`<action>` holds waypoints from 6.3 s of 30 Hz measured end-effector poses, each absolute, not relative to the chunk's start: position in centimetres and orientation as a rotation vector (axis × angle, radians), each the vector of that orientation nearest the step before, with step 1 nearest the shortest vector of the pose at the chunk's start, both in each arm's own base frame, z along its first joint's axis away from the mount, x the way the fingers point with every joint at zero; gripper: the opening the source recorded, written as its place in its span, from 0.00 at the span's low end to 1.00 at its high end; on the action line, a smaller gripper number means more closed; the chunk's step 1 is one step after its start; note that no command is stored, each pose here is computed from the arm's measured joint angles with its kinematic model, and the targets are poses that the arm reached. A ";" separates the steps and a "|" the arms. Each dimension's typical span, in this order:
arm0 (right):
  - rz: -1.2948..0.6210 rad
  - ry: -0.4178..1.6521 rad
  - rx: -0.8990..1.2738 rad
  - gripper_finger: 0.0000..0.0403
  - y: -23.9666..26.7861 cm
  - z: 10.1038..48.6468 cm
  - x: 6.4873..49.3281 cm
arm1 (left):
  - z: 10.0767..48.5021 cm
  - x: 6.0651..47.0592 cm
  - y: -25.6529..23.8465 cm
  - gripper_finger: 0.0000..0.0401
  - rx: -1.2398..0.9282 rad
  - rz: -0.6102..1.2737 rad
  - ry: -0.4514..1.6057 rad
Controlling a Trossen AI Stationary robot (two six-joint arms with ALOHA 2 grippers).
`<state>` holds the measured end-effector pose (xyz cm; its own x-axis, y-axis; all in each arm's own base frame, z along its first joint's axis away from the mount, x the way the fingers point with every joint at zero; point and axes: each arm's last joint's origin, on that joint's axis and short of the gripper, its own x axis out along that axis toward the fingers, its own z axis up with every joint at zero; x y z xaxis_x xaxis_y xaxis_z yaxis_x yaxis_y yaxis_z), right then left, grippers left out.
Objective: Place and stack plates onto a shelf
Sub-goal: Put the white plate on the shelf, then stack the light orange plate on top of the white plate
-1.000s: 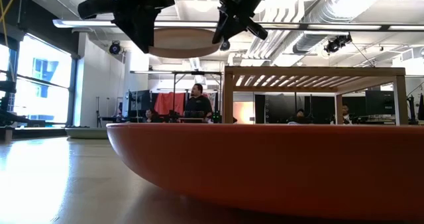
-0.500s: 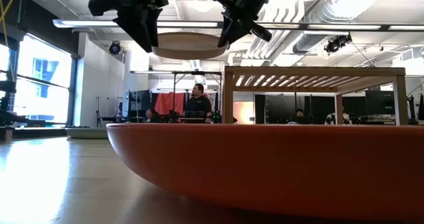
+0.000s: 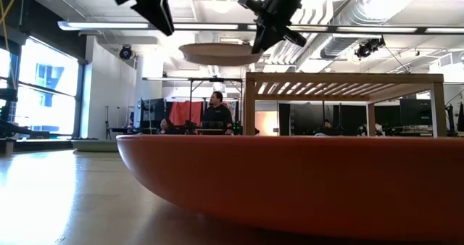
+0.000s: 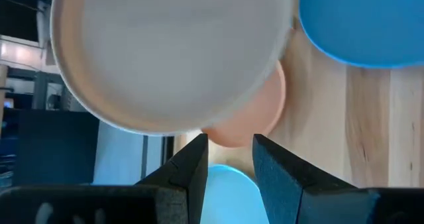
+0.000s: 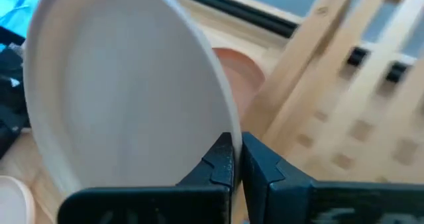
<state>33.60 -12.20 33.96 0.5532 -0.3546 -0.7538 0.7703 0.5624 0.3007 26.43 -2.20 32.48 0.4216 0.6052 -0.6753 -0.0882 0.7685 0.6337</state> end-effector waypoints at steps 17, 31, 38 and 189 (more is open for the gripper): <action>-0.645 0.707 0.726 0.00 -19.1 37.0 25.5 | 33.0 26.0 0.8 0.27 0.375 0.577 1.041; -0.651 0.804 0.808 0.00 -22.4 35.9 21.6 | 32.9 25.9 3.0 0.27 0.269 0.626 1.053; -0.581 0.855 0.814 0.00 -23.1 34.8 21.8 | 32.9 25.9 3.8 0.27 0.251 0.652 1.058; -0.079 1.390 0.339 0.22 5.8 28.6 30.8 | 21.4 17.1 -15.0 0.27 -0.044 0.091 1.398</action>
<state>30.84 5.84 28.64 0.1856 0.1437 -0.9721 0.2527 0.9490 0.1885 17.14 -14.99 21.41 0.1692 0.0383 -0.9848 -0.0902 0.9957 0.0232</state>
